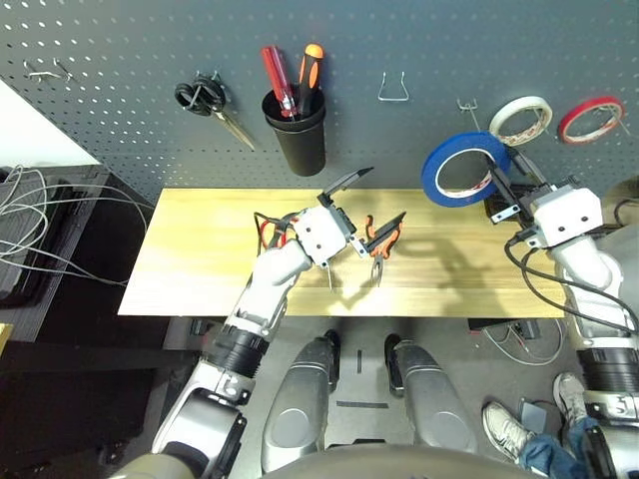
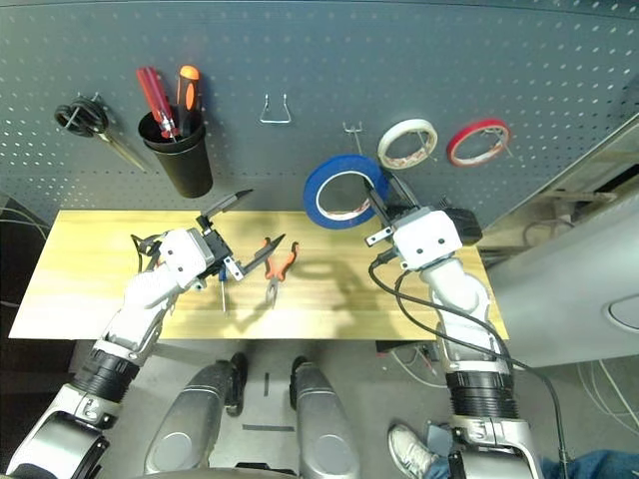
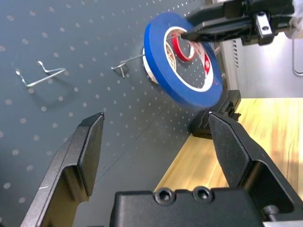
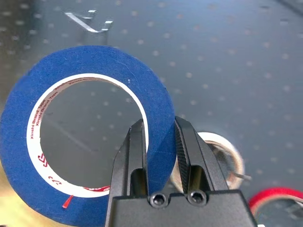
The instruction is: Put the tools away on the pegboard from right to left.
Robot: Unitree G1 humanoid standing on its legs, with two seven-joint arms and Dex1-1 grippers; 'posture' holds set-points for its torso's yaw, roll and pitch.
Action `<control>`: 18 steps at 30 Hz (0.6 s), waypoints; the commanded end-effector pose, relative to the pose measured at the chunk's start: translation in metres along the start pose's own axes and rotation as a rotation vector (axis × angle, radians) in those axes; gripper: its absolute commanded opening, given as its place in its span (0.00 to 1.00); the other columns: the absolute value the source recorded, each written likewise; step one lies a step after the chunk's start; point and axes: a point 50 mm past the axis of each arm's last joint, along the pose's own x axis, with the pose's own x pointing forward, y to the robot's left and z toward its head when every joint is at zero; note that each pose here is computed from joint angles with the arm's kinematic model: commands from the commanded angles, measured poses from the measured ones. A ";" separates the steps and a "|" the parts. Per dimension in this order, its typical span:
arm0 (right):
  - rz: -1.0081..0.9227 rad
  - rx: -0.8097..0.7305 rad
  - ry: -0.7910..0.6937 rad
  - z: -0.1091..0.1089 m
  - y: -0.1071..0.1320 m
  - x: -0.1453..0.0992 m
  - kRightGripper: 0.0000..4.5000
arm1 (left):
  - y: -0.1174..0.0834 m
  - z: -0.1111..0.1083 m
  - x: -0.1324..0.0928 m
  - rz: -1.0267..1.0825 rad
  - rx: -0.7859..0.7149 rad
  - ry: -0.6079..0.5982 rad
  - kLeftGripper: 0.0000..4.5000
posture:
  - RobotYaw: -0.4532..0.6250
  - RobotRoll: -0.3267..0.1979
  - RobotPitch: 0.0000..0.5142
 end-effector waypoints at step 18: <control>-0.064 -0.056 0.019 -0.016 -0.007 0.030 0.16 | -0.006 -0.006 -0.001 -0.008 -0.123 0.093 1.00 | 0.44 0.62 0.45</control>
